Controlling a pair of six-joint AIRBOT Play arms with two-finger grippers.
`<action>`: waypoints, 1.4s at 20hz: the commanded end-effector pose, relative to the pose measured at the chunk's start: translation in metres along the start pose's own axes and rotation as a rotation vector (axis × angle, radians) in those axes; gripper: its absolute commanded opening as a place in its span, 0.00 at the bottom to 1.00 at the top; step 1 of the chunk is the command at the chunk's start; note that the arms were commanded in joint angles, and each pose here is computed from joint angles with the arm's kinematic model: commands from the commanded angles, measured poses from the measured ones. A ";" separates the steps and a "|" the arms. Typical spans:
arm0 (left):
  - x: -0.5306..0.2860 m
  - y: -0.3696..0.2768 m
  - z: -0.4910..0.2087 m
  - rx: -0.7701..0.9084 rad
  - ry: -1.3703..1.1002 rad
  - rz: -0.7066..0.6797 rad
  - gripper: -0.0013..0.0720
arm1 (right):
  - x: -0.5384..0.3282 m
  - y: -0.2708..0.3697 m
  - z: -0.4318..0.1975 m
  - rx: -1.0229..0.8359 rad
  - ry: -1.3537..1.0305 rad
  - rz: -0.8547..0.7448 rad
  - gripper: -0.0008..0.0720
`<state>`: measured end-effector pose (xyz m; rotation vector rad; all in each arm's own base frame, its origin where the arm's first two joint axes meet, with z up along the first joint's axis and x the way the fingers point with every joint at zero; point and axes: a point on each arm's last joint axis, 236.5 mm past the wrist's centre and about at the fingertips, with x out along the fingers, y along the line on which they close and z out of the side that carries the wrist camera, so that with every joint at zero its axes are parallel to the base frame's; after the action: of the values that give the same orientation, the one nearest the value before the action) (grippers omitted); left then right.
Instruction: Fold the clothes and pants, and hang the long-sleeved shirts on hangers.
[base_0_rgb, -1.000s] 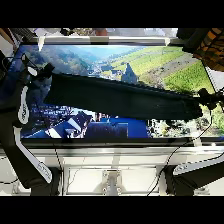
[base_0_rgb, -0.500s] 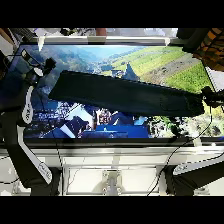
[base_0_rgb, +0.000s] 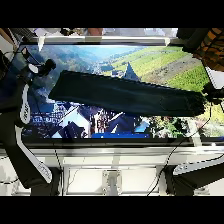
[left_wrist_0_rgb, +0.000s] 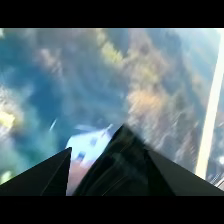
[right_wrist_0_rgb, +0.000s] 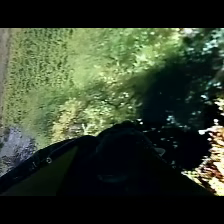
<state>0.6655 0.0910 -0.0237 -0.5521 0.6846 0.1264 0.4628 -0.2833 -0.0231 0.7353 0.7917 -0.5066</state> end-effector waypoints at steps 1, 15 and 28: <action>-0.021 0.024 -0.047 -0.022 0.271 -0.001 0.76 | -0.033 0.023 0.014 -0.108 0.003 0.034 0.54; -0.036 0.047 -0.129 0.030 0.618 -0.134 0.80 | -0.101 0.034 -0.015 -0.225 0.141 0.010 0.54; -0.032 0.023 -0.164 0.102 0.713 -0.179 0.06 | -0.099 0.051 -0.035 -0.263 0.202 0.029 0.54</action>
<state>0.5464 0.0332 -0.1187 -0.5717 1.2990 -0.2588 0.4178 -0.2185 0.0578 0.5648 1.0014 -0.3140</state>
